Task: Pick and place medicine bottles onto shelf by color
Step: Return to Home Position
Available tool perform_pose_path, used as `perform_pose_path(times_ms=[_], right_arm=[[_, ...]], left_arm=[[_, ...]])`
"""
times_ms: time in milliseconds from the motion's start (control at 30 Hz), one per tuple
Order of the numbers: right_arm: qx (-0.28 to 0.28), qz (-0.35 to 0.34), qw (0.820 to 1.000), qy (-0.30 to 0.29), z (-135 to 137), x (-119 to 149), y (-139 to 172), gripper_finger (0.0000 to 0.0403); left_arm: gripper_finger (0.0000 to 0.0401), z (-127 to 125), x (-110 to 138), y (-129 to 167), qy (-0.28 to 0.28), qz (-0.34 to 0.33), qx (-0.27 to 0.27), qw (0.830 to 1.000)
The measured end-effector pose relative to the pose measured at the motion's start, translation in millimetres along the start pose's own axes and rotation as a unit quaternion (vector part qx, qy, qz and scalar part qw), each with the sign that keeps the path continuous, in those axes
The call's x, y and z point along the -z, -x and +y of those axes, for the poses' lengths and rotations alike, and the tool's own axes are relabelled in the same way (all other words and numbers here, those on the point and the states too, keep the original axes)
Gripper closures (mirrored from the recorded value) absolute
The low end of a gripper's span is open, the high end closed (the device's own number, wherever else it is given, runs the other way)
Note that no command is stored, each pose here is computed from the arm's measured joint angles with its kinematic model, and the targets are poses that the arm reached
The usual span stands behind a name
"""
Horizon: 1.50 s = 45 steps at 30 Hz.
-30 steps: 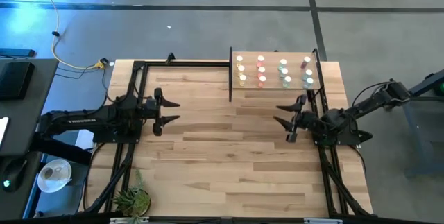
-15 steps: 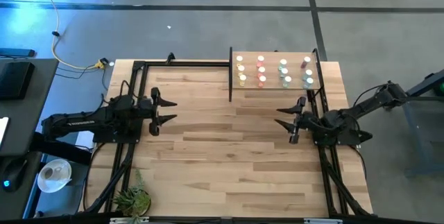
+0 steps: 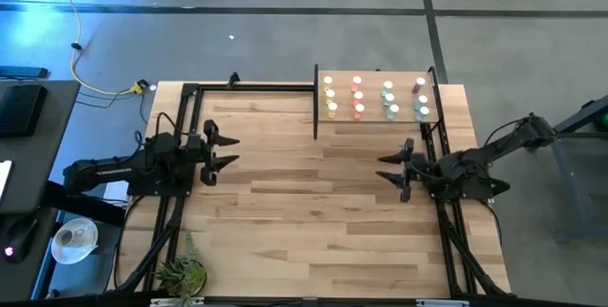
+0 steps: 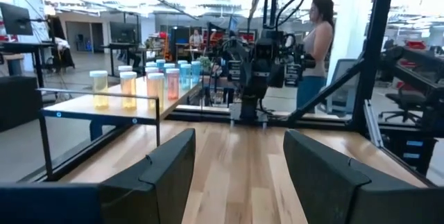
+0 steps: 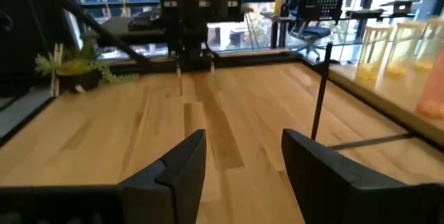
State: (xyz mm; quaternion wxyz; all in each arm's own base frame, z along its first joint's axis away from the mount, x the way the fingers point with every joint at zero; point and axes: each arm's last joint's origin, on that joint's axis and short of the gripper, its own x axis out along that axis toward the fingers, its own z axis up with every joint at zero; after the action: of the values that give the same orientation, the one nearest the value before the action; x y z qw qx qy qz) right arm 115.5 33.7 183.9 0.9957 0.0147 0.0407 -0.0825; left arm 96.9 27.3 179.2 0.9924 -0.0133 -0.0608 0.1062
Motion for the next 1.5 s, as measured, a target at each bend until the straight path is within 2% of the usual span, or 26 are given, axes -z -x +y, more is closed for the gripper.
perform_pose_path(times_ms=[200,333,533,733,1500], right_arm=[[-0.004,0.006,1.0,-0.007,-2.3,22.2,1.2,0.0221],[-0.006,-0.011,1.0,-0.009,-3.6,21.7,3.4,0.0221],[-0.003,0.001,1.0,0.004,-5.7,24.7,6.1,0.0221],[0.061,-0.008,0.998,0.023,-9.9,23.2,7.1,0.0221],[0.06,-0.005,0.998,0.037,-9.8,23.8,7.1,0.0221]], left_arm=[[0.0192,-0.1,0.4,-0.1,-0.02,0.002,0.002,1.0],[0.0192,0.5,0.7,0.0,-0.03,0.004,-0.009,1.0],[0.0192,0.8,3.6,0.0,-0.029,0.019,-0.011,0.999],[0.0192,0.8,3.8,0.0,-0.029,0.02,-0.012,0.999],[0.0192,0.8,3.7,0.0,-0.029,0.02,-0.011,0.999]])
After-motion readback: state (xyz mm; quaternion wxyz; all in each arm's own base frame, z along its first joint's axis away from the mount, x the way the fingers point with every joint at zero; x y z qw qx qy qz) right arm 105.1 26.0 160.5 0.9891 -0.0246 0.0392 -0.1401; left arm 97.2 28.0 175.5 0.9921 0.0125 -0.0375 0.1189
